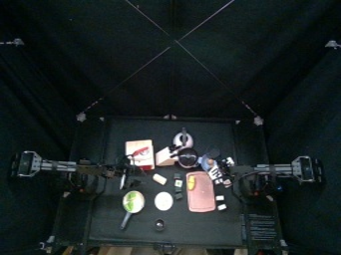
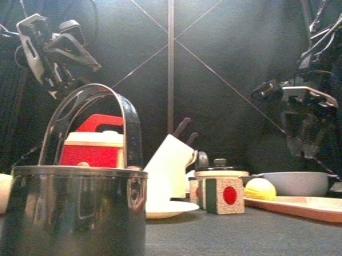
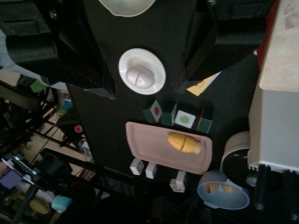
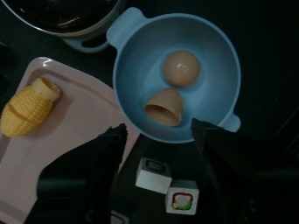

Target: Grab eggshell

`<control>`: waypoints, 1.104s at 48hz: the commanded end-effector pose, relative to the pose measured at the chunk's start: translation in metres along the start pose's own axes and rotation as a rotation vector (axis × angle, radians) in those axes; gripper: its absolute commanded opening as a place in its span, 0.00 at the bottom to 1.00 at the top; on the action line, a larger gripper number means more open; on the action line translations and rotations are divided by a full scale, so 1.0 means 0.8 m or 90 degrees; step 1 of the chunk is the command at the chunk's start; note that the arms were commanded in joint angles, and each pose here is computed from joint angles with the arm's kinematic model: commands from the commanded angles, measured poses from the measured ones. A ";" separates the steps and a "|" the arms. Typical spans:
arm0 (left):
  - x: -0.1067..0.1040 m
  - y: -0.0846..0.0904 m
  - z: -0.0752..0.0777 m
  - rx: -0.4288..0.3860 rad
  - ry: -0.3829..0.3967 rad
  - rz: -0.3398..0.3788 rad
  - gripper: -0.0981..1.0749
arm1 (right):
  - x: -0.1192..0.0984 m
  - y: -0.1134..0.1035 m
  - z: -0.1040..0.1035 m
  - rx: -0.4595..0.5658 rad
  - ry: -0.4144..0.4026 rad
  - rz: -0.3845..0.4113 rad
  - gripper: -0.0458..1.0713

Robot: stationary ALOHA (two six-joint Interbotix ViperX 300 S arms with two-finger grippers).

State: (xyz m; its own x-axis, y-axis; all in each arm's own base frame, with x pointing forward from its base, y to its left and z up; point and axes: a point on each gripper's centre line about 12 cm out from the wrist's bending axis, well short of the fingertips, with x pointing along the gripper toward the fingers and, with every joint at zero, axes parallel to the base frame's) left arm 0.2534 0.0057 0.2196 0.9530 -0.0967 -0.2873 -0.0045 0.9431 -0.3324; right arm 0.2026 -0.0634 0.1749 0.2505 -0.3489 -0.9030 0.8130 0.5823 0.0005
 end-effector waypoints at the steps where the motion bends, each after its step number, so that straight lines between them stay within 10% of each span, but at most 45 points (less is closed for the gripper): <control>1: 0.001 -0.001 0.007 0.000 -0.010 -0.002 0.87 | 0.000 -0.001 0.003 -0.007 -0.009 -0.001 0.74; 53: 0.000 0.003 0.005 -0.004 -0.008 0.006 0.87 | 0.060 -0.007 -0.004 -0.077 0.008 -0.047 0.71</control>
State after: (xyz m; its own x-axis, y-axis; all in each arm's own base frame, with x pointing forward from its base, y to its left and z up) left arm 0.2521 0.0083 0.2174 0.9522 -0.0867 -0.2930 -0.0167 0.9428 -0.3331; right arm 0.2063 -0.0799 0.1265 0.1697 -0.3801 -0.9093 0.7570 0.6410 -0.1266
